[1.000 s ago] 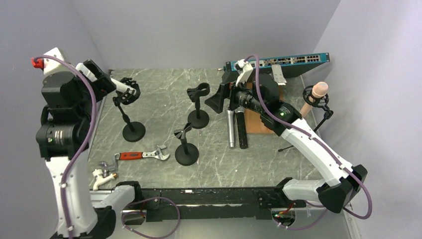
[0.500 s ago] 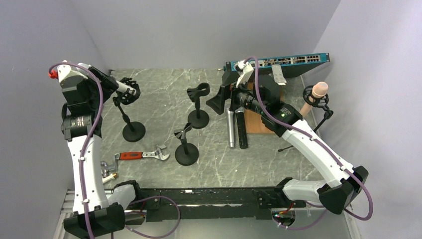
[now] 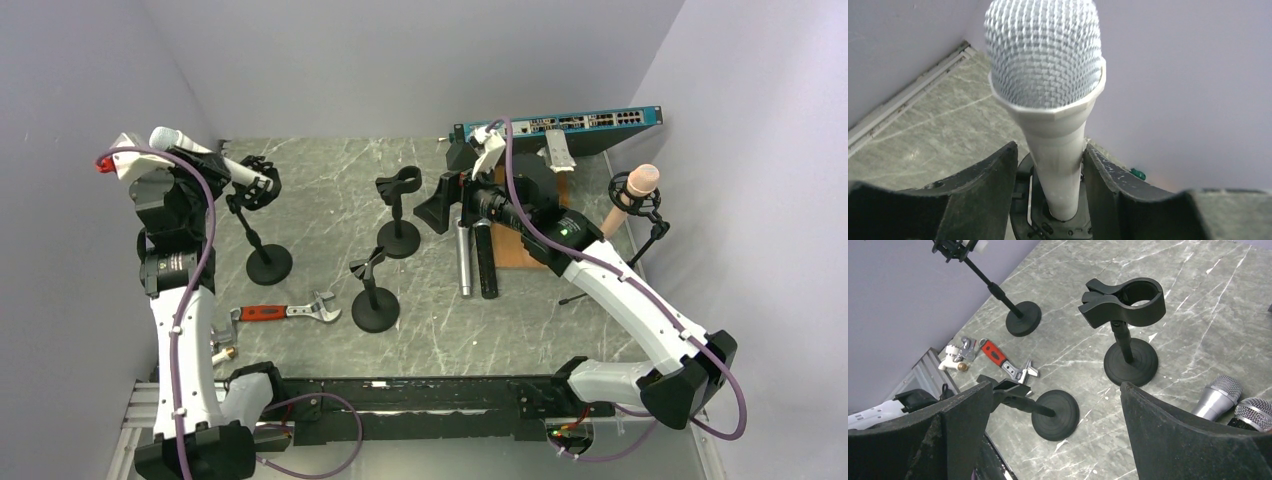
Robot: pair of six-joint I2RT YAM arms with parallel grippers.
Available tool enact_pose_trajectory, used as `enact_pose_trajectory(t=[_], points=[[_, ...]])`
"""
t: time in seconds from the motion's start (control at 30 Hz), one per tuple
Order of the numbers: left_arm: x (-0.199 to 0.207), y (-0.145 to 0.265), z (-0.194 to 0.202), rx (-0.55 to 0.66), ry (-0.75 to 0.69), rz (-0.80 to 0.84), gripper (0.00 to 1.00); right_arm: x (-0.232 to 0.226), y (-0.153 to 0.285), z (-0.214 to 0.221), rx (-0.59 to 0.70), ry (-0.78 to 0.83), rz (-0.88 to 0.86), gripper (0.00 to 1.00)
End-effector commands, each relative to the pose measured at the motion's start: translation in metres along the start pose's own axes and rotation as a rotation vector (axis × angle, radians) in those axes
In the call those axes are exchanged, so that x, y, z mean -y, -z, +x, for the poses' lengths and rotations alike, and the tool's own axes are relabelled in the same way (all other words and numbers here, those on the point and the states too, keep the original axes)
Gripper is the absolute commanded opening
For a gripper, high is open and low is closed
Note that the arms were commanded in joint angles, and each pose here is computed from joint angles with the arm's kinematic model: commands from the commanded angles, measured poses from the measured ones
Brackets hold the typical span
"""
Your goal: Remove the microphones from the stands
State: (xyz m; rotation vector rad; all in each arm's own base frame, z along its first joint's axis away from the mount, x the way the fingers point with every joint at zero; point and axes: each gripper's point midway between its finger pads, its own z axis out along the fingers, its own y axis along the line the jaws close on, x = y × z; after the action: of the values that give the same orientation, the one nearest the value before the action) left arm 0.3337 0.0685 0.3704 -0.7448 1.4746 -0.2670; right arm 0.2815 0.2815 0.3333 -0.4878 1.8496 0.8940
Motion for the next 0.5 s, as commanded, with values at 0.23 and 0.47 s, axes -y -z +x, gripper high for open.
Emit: enact_pose_trajectory(t=[0.23, 0.47], points=[[0.034, -0.009, -0.045, 0.127, -0.092, 0.111, 0.25, -0.006, 0.006, -0.009, 0.046, 0.017, -0.028, 1.0], [0.051, 0.007, -0.075, 0.181, -0.189, 0.134, 0.04, -0.01, 0.003, -0.003, 0.025, 0.008, -0.055, 1.0]])
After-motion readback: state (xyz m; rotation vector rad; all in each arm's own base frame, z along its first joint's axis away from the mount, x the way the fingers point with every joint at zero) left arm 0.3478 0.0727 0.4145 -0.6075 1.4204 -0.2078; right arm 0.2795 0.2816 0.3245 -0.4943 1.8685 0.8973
